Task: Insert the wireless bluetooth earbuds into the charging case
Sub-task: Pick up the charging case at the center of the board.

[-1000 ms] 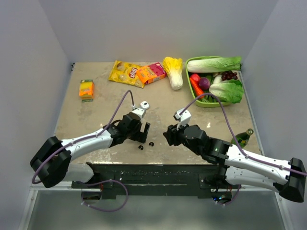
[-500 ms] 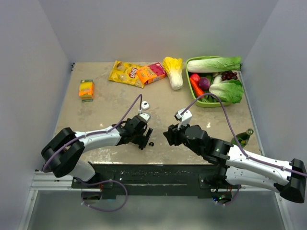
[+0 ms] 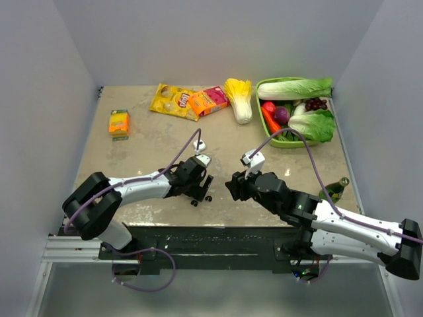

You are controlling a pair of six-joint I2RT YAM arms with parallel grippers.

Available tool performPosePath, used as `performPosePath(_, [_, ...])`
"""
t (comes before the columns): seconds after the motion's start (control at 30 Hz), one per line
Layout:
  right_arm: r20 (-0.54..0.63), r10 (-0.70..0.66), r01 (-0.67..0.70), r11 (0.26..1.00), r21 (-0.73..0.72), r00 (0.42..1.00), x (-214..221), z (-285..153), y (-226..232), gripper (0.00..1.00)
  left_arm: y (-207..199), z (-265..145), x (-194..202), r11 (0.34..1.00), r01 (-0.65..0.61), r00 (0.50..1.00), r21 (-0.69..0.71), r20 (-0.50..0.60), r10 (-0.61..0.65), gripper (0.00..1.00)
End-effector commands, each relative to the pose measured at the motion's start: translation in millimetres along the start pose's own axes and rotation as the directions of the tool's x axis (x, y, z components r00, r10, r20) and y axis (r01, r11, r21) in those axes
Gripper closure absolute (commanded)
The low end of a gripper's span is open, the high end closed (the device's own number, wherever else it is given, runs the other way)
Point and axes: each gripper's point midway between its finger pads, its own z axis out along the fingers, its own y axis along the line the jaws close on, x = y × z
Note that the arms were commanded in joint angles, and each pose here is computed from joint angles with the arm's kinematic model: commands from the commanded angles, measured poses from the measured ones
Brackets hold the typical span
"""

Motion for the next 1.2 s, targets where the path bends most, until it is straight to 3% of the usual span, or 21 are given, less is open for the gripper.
performPosePath(0.0, [0.044,0.012,-0.012,1.000,0.000,0.999,-13,-3,0,0.50,-1,0,-2,0.999,-0.037,0.999,-0.003,-0.012,0.037,0.06])
performPosePath(0.77, [0.046,0.015,-0.015,1.000,-0.001,0.999,-13,-4,0,0.50,9,0,20,0.990,-0.082,0.991,-0.111,-0.112,0.070,0.13])
performPosePath(1.17, [0.047,0.015,-0.015,1.000,0.002,0.999,-13,-4,-1,0.50,3,3,28,0.995,-0.074,0.990,-0.069,-0.121,0.065,0.30])
